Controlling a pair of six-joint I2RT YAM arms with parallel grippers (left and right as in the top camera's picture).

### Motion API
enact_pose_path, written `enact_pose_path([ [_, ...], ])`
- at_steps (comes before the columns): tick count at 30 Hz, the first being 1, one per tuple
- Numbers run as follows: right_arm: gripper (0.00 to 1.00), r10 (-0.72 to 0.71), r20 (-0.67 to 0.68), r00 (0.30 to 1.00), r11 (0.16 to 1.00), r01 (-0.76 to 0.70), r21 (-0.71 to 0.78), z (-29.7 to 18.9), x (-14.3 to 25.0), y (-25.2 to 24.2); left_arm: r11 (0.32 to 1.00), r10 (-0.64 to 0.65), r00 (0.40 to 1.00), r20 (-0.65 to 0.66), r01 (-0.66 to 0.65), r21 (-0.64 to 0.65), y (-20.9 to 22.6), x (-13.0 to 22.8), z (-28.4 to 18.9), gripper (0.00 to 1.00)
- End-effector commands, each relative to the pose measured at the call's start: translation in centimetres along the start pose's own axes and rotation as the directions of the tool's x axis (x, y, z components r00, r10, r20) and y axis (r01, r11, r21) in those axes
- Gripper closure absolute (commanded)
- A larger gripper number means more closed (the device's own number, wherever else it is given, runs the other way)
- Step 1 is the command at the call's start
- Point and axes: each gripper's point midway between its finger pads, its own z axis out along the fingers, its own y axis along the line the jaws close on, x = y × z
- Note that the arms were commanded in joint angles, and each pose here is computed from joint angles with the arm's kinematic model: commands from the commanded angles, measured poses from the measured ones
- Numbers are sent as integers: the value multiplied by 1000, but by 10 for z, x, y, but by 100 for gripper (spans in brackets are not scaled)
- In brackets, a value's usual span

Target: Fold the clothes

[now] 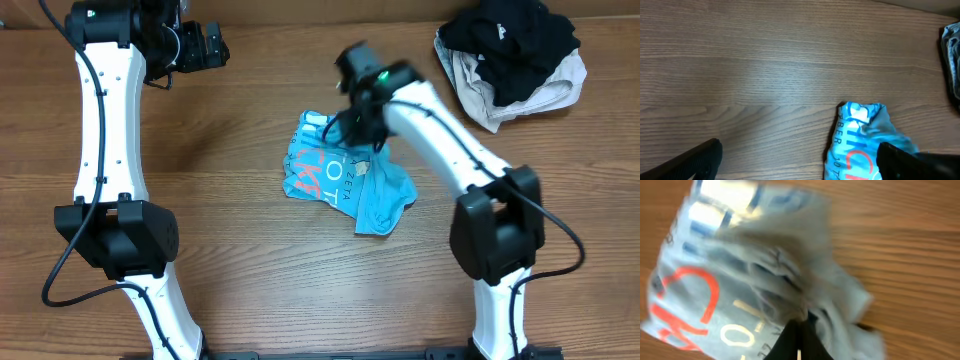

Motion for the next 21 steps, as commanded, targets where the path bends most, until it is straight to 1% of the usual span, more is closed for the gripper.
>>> enact_pose_path([
  [1, 96, 170, 101, 980, 985, -168, -26, -50, -27, -34, 1000, 30, 1000, 2, -30, -5, 0, 1, -3, 0],
  [6, 96, 300, 27, 954, 953, -298, -47, -49, -17, -87, 999, 33, 999, 2, -33, -5, 0, 1, -3, 0],
  [7, 94, 322, 9, 947, 946, -321, -49, -46, -13, -93, 999, 33, 999, 2, -33, -5, 0, 1, -3, 0],
  [12, 94, 420, -103, 902, 905, -425, -27, -26, 17, -123, 999, 41, 999, 2, -41, -5, 0, 1, -3, 0],
  [17, 94, 449, -246, 859, 881, -471, -37, -7, 53, -122, 999, 48, 999, 1, -48, -5, 0, 1, -3, 0],
  [18, 91, 450, -265, 853, 879, -475, -38, -6, 58, -120, 999, 48, 999, 2, -48, -5, 0, 1, -3, 0],
  [19, 82, 449, -277, 849, 878, -477, -40, -6, 61, -119, 999, 48, 999, 2, -48, -5, 0, 1, -3, 0],
  [20, 70, 449, -288, 846, 876, -480, -44, -6, 63, -117, 999, 49, 999, 2, -49, -5, 0, 1, -3, 0],
  [21, 54, 443, -294, 847, 877, -477, -55, -6, 63, -115, 999, 52, 999, 2, -52, -5, 0, 1, -3, 0],
])
